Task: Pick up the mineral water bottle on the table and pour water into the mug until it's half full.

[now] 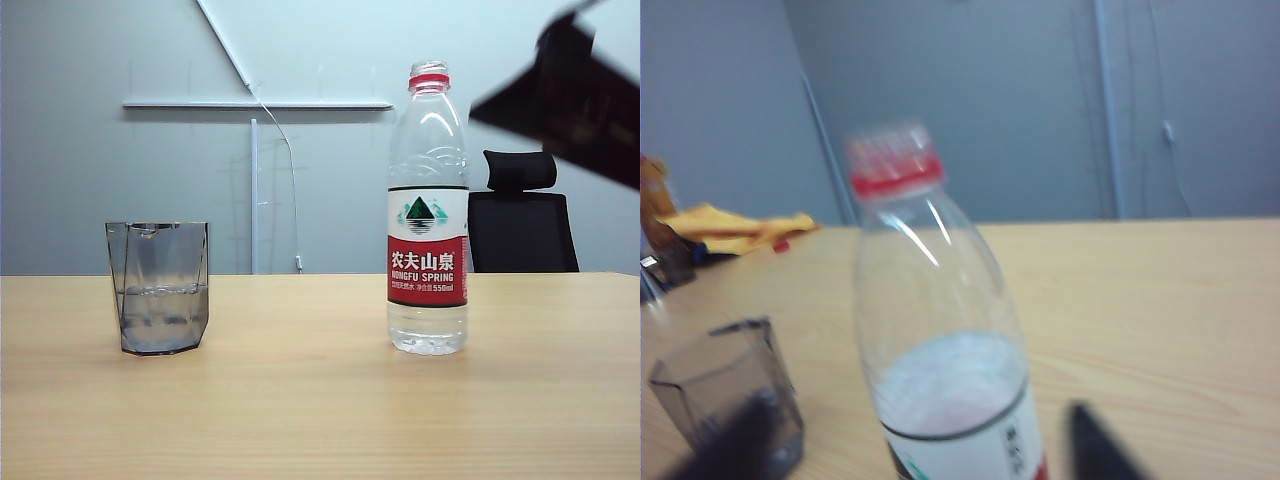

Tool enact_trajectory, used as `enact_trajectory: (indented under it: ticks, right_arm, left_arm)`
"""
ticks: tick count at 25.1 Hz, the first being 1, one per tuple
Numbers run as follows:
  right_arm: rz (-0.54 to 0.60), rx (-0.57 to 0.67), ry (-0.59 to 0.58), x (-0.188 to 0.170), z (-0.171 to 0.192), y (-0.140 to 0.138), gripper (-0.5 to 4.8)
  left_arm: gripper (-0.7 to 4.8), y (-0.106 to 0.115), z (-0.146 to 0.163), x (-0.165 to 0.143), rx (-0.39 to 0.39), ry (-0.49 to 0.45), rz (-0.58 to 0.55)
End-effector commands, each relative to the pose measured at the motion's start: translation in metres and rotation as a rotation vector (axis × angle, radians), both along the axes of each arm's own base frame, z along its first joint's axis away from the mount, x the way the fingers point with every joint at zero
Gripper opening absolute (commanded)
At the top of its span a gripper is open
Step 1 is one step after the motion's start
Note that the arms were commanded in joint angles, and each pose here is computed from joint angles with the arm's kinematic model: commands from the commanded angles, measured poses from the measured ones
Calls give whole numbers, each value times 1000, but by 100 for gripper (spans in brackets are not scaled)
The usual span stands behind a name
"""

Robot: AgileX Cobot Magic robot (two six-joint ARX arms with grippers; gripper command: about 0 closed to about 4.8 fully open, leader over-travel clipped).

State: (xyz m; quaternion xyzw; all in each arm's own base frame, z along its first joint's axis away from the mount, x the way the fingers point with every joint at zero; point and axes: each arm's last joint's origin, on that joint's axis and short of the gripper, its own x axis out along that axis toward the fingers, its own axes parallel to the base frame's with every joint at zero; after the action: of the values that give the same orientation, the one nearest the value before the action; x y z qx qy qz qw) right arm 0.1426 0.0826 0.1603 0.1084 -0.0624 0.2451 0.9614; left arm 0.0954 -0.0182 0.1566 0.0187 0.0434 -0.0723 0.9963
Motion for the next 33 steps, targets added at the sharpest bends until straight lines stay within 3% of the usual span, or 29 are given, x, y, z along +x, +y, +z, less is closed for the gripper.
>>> enact_trajectory:
  ticks: [1, 8, 13, 33]
  right_arm:
    - [-1, 61, -82, -6, 14, -3, -9]
    - [-108, 119, -124, -9, 23, -9, -9]
    - [-262, 123, -66, -6, 19, -13, -9]
    - [-262, 88, -33, -5, 15, -12, -8]
  left_arm:
    - [-2, 12, 2, 2, -4, -11, 128]
    - [-2, 21, 2, 2, -4, -11, 219]
    - [-2, 21, 2, 2, -4, -11, 219]
    - [-2, 21, 2, 2, -4, -11, 218]
